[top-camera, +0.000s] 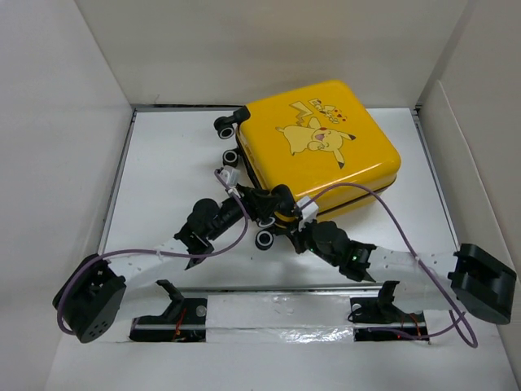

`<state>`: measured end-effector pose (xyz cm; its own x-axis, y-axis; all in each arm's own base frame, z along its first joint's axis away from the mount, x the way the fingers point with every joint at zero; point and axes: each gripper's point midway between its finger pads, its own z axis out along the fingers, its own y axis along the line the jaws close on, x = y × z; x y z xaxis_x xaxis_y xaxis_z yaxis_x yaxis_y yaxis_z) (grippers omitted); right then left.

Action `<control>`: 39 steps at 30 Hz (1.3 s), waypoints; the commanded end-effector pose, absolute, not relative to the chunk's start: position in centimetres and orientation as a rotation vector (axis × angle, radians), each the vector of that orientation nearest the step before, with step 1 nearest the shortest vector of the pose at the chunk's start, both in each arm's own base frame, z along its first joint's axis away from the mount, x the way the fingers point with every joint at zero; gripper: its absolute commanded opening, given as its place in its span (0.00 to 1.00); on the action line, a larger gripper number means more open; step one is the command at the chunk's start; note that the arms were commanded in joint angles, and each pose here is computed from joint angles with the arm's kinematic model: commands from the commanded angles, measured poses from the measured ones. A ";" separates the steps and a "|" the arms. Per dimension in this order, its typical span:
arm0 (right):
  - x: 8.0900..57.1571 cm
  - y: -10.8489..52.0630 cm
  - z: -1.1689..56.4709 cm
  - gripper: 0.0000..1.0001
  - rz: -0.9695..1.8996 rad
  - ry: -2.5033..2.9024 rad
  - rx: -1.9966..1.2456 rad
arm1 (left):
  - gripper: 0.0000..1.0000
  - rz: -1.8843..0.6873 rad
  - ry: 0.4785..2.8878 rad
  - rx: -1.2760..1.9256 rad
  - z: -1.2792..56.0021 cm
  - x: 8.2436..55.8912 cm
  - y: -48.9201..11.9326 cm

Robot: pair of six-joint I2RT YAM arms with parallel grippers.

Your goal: Pack the luggage

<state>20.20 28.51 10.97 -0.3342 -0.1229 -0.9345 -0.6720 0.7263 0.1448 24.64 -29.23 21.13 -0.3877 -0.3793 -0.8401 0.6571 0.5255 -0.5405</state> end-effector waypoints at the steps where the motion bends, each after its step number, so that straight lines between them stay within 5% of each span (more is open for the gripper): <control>1: 14.7 37.0 18.3 0.00 1.016 1.613 -0.771 | 0.57 -1.293 1.543 0.355 24.4 23.1 -32.6; 8: 14.9 39.0 20.7 0.00 1.089 1.494 -0.646 | 0.63 -1.303 1.570 0.315 24.9 23.9 -33.2; 18: 13.0 34.8 16.6 0.00 1.095 1.589 -0.663 | 0.99 -0.858 1.574 -0.408 29.2 37.2 -20.5; 29: 12.5 32.1 16.6 0.00 1.039 1.600 -0.671 | 0.88 -0.540 1.724 -0.601 26.7 48.5 -12.3; 34: 12.6 30.8 16.7 0.00 1.028 1.590 -0.637 | 0.69 -0.615 1.736 -0.410 26.0 48.2 -13.4; 39: 12.6 29.3 16.3 0.00 0.986 1.609 -0.639 | 0.78 -0.719 1.637 -0.274 25.2 43.8 -14.2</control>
<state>14.84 27.87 12.57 -0.2900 -0.0014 -0.9570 -0.7434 0.6301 0.2243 45.61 -12.76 20.46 -0.3082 -0.5764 -0.7568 -0.0075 0.7970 -0.6039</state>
